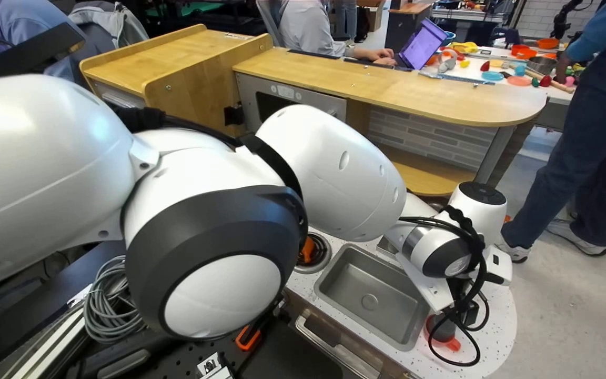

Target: Put the lemon in the sink

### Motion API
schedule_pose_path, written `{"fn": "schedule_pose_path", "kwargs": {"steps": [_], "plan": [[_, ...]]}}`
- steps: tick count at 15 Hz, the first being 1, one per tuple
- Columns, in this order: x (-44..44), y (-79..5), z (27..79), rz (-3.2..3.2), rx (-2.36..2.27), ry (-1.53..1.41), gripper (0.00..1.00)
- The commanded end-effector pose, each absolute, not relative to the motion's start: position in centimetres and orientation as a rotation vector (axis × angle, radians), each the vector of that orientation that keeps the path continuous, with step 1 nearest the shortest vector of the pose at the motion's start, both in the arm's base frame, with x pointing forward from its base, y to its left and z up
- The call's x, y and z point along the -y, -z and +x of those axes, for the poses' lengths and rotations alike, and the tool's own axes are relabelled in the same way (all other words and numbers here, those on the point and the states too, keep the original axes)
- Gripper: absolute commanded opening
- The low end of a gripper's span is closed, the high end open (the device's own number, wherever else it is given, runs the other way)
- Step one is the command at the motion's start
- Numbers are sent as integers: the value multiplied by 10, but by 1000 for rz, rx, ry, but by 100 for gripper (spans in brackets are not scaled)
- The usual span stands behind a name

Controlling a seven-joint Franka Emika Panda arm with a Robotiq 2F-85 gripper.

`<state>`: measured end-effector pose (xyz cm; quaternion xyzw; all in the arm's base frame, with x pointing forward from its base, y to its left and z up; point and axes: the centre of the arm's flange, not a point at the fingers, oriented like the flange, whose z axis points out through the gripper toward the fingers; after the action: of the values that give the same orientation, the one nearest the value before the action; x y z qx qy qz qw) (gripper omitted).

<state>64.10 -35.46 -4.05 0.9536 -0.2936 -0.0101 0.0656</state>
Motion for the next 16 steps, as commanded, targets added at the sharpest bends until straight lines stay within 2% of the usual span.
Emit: {"fn": "schedule_pose_path", "kwargs": {"steps": [1, 4, 10, 16], "plan": [[362, 51, 654, 2896, 916, 57, 68], [364, 42, 655, 2897, 896, 51, 43], [350, 19, 649, 2971, 733, 130, 1], [290, -26, 647, 3046, 351, 124, 2]]}}
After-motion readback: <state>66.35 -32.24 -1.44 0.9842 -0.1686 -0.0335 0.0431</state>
